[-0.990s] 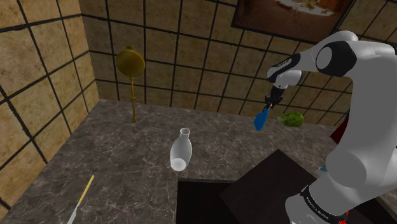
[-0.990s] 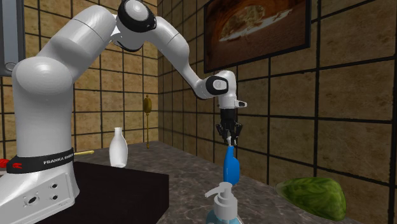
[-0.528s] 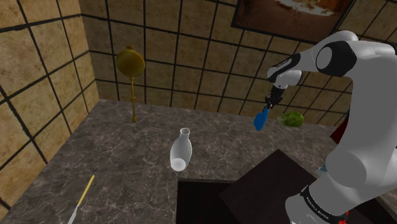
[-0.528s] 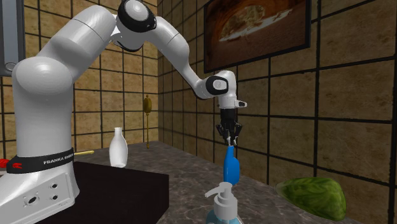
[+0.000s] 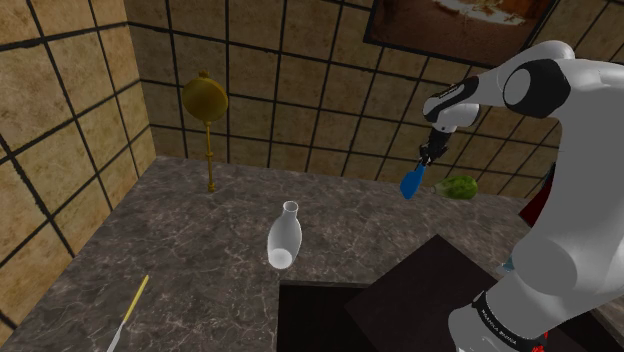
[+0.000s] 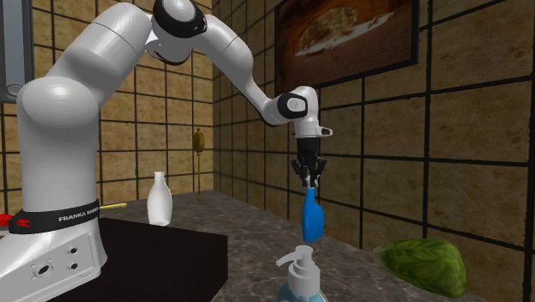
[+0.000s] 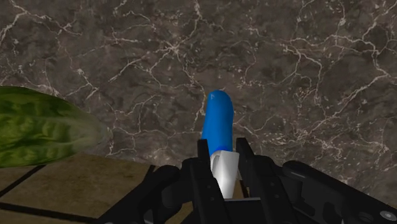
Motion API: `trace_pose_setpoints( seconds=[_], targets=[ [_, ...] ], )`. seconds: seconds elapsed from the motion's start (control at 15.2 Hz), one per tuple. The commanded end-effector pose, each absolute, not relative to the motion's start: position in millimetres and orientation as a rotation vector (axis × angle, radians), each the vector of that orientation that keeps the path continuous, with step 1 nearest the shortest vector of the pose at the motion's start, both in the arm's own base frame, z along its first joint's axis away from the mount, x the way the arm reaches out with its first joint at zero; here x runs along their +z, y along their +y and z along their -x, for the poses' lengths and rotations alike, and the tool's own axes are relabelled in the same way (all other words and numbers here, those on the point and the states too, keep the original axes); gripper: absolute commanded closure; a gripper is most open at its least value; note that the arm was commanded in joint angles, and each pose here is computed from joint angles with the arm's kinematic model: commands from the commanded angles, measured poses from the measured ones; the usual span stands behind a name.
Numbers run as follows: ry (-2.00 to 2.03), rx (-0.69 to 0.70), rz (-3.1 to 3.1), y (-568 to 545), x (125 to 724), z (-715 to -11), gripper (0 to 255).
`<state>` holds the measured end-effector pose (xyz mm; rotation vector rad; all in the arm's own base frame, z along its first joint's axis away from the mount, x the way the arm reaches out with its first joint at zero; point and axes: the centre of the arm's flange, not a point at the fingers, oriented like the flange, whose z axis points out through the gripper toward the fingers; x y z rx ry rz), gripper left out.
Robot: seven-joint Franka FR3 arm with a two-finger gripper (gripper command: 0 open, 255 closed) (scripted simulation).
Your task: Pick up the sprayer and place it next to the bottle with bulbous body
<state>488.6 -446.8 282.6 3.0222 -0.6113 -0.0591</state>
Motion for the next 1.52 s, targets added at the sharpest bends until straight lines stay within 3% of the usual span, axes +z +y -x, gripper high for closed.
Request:
trace_pose_setpoints(
  seconds=[0.0, 1.45],
  targets=[
    [-0.611, -0.059, -3.022, -447.9, 293.7, -487.7, 255],
    [-0.611, -0.059, -3.022, -447.9, 409.8, -487.7, 255]
  ],
)
